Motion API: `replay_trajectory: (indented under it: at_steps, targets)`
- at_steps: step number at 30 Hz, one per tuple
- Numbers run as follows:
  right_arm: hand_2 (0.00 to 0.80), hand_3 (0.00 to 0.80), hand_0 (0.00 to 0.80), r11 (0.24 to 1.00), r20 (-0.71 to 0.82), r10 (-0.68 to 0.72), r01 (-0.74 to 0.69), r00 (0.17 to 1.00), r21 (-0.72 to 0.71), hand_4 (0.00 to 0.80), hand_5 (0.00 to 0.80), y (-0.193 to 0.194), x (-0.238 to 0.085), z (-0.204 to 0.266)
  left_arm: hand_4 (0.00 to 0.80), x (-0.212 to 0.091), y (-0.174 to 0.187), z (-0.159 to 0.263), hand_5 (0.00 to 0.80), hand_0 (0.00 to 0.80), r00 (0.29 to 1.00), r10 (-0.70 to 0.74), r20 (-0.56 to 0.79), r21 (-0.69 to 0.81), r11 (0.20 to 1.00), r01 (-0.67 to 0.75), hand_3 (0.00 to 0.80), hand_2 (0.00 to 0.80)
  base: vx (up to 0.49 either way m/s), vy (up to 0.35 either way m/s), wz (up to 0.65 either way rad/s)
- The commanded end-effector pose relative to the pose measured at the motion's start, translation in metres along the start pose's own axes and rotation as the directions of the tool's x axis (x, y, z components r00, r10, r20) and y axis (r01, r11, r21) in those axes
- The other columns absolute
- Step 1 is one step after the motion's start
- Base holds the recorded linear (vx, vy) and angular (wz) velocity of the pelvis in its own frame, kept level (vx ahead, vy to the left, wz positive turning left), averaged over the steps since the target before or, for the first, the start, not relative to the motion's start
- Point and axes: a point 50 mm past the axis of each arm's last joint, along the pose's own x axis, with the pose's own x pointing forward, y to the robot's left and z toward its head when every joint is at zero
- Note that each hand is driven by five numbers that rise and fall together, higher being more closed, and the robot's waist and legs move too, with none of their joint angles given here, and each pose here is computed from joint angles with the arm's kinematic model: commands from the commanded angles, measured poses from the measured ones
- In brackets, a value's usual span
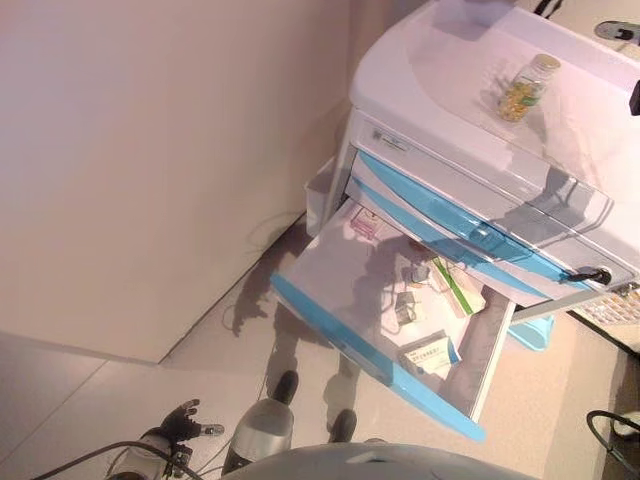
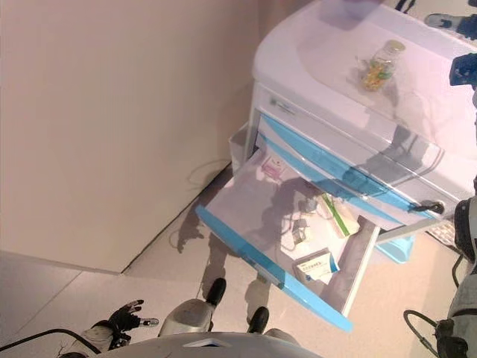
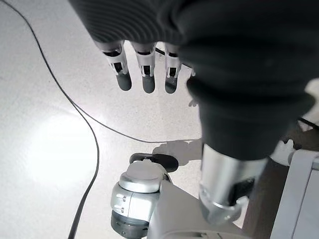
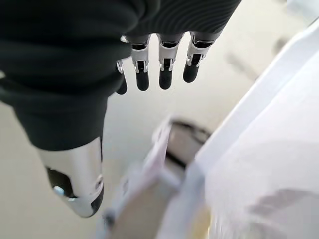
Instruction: Open the drawer and pick up the medicine
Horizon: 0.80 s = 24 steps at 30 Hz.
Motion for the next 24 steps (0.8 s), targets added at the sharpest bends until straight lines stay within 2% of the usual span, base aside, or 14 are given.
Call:
replay_trajectory:
  at_steps: [1,4,7,11,18,22,24]
  targets:
    - [0.0,0.0,0.0,0.966,0.116,-0.232,0.215,0.966,0.143,0.0,0.0,-0.029,-0.005,0.014,0.0,-0.003,-0.007,-0.021,0.0,0.0,0.997,-0.025,-0.07,0.073,0.997,0.03,0.0,0.0,-0.037,-0.004,-0.2]
    - [0.0,0.0,0.0,0.888,0.107,-0.401,0.357,0.91,0.289,0.0,0.0,-0.04,-0.014,0.004,0.0,-0.001,-0.013,-0.016,0.0,0.0,0.997,-0.047,-0.062,0.091,0.994,0.052,0.0,0.0,-0.043,0.004,-0.27]
    - [0.0,0.0,0.0,0.809,0.084,-0.517,0.454,0.852,0.375,0.0,0.0,-0.041,-0.024,-0.013,0.0,0.001,-0.018,-0.009,0.0,0.0,0.996,-0.064,-0.055,0.104,0.992,0.069,0.0,0.0,-0.042,-0.003,-0.27]
    - [0.0,0.0,0.0,0.761,0.016,-0.571,0.523,0.821,0.384,0.0,0.0,-0.025,-0.044,-0.051,0.0,0.004,-0.019,-0.001,0.0,0.0,0.995,-0.079,-0.054,0.127,0.988,0.085,0.0,0.0,-0.055,-0.018,-0.32]
    - [0.0,0.0,0.0,0.802,-0.171,-0.515,0.542,0.84,0.25,0.0,0.0,0.028,-0.103,-0.135,0.0,0.008,-0.028,0.01,0.0,0.0,0.994,-0.097,-0.047,0.124,0.987,0.102,0.0,0.0,-0.046,-0.009,-0.34]
    - [0.0,0.0,0.0,0.881,-0.296,-0.39,0.447,0.872,0.155,0.0,0.0,0.059,-0.15,-0.181,0.0,0.01,-0.034,0.017,0.0,0.0,0.995,-0.098,-0.031,0.102,0.99,0.101,0.0,0.0,-0.044,0.007,-0.26]
    - [0.0,0.0,0.0,0.946,-0.405,-0.281,0.322,0.87,0.035,0.0,0.0,0.064,-0.194,-0.22,0.0,0.01,-0.04,0.02,0.0,0.0,0.995,-0.1,-0.016,0.083,0.991,0.101,0.0,0.0,-0.042,0.021,-0.27]
